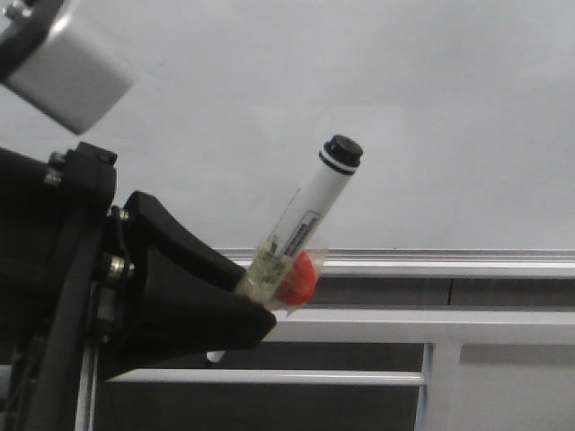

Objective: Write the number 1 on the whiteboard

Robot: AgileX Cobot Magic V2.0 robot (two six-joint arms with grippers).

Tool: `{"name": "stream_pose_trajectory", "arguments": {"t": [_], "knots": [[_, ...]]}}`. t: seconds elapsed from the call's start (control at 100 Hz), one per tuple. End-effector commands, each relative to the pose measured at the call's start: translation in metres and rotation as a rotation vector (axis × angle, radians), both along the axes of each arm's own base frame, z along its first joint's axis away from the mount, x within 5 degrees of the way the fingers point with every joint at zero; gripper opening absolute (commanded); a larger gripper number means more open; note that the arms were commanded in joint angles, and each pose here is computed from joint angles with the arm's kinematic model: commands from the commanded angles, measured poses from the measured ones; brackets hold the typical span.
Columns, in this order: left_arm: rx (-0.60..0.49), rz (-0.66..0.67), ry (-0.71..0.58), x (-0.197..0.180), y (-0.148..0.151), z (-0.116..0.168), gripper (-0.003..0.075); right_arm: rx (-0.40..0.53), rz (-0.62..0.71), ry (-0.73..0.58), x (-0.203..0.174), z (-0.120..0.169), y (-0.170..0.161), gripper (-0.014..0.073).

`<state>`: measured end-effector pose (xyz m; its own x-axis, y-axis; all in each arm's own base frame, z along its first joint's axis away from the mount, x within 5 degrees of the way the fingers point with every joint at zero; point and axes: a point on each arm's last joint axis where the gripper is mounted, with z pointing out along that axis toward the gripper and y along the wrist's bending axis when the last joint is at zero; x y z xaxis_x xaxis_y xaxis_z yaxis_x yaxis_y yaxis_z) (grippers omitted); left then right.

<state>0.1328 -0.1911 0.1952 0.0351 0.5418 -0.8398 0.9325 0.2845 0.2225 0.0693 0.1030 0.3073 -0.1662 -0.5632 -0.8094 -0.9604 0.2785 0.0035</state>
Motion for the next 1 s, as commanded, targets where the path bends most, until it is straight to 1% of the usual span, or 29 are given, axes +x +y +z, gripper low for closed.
{"name": "stream_pose_trajectory", "arguments": {"t": [0.0, 0.09, 0.16, 0.22, 0.26, 0.31, 0.36, 0.41, 0.43, 0.46, 0.48, 0.53, 0.65, 0.82, 0.88, 0.99], "knots": [[-0.010, 0.001, -0.048, -0.004, -0.004, 0.021, -0.0020, 0.072, 0.007, -0.090, 0.003, 0.015, 0.009, -0.0063], [0.156, 0.043, -0.078, -0.008, -0.001, 0.022, -0.0020, 0.127, -0.027, -0.156, 0.007, 0.021, 0.012, -0.0063], [0.245, 0.070, -0.091, -0.012, 0.001, 0.024, -0.0020, 0.152, -0.056, -0.187, 0.010, 0.024, 0.013, -0.0062], [0.271, 0.069, -0.101, -0.016, 0.000, 0.026, -0.0020, 0.141, -0.061, -0.175, 0.014, 0.021, 0.016, -0.0053], [0.266, 0.061, -0.106, -0.018, 0.000, 0.028, -0.0020, 0.128, -0.053, -0.161, 0.015, 0.019, 0.018, -0.0021], [0.240, 0.038, -0.108, -0.021, -0.003, 0.030, -0.0020, 0.114, -0.047, -0.138, 0.017, 0.016, 0.020, 0.0048], [0.206, 0.018, -0.109, -0.023, -0.006, 0.032, -0.0020, 0.099, -0.047, -0.116, 0.021, 0.012, 0.024, 0.0153], [0.183, 0.003, -0.110, -0.024, -0.008, 0.033, -0.0020, 0.086, -0.049, -0.102, 0.024, 0.009, 0.026, 0.0299], [0.179, 0.000, -0.110, -0.024, -0.008, 0.034, -0.0020, 0.084, -0.054, -0.101, 0.026, 0.008, 0.027, 0.0333], [0.177, -0.001, -0.111, -0.024, -0.008, 0.034, -0.0020, 0.082, -0.061, -0.100, 0.028, 0.007, 0.029, 0.0410], [0.176, 0.001, -0.112, -0.024, -0.009, 0.035, -0.0020, 0.079, -0.065, -0.098, 0.030, 0.006, 0.030, 0.0447], [0.182, 0.008, -0.114, -0.023, -0.009, 0.036, -0.0020, 0.072, -0.070, -0.091, 0.032, 0.004, 0.031, 0.0497], [0.167, 0.012, -0.127, -0.021, -0.012, 0.043, -0.0020, 0.072, -0.093, -0.097, 0.038, 0.002, 0.034, 0.0495], [0.134, 0.019, -0.149, -0.017, -0.017, 0.056, -0.0020, 0.122, -0.173, -0.171, 0.047, 0.008, 0.033, 0.0489], [0.127, 0.020, -0.153, -0.017, -0.019, 0.058, -0.0020, 0.125, -0.192, -0.181, 0.050, 0.008, 0.034, 0.0489], [0.128, 0.009, -0.177, -0.016, -0.020, 0.061, -0.0020, 0.098, -0.190, -0.161, 0.055, 0.002, 0.038, 0.0489]]}}
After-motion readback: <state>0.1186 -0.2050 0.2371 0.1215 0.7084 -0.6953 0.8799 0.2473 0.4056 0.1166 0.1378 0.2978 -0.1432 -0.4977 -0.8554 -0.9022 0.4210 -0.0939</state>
